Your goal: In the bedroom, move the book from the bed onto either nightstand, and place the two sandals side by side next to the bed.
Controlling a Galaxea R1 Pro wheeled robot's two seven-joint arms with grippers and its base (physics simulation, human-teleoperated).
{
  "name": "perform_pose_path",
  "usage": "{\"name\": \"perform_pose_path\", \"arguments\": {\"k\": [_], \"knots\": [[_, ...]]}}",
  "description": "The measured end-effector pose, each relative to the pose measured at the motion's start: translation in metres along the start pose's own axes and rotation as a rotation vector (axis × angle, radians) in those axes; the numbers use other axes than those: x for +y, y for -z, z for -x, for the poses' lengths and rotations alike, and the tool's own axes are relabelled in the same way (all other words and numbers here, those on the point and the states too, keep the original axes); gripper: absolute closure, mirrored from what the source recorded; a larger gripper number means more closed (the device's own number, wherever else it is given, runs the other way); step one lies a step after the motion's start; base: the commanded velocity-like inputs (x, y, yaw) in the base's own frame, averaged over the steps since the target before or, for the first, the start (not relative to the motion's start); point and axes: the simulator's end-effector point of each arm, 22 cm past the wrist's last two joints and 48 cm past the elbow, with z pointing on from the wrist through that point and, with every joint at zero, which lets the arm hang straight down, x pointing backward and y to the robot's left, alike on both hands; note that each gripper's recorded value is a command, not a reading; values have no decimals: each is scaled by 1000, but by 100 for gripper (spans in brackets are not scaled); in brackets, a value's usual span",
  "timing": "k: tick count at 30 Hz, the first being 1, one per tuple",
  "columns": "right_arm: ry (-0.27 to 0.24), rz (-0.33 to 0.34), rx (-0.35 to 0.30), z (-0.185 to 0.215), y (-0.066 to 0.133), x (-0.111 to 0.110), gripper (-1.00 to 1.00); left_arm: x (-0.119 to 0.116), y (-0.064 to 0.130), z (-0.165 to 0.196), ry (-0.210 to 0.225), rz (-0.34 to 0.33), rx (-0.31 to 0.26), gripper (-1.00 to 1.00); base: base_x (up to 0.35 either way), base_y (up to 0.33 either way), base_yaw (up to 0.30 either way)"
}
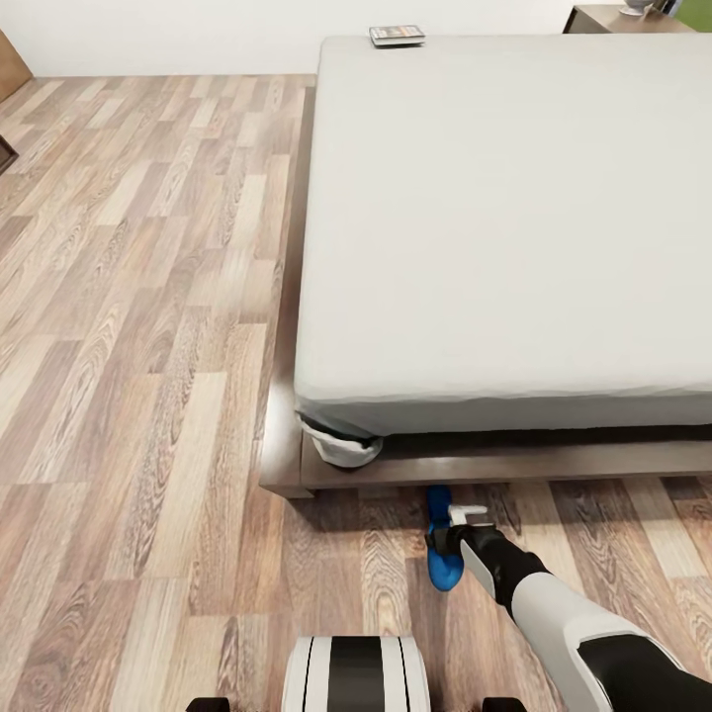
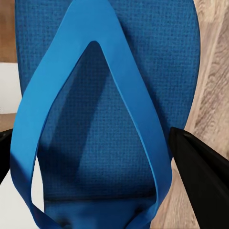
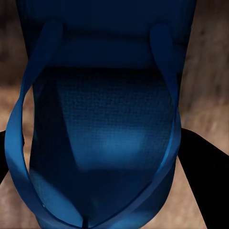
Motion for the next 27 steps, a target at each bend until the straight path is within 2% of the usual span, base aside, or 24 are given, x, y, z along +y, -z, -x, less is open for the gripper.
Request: {"name": "perform_pose_path", "arguments": {"k": [10, 11, 27], "knots": [[0, 0, 0, 0, 0, 0, 100, 0, 0, 0, 0, 0, 0, 100, 0, 0, 0], [0, 0, 0, 0, 0, 0, -100, 0, 0, 0, 0, 0, 0, 100, 0, 0, 0], [-3, 2, 4, -4, -1, 1, -100, 0, 0, 0, -1, 0, 0, 100, 0, 0, 0]]}}
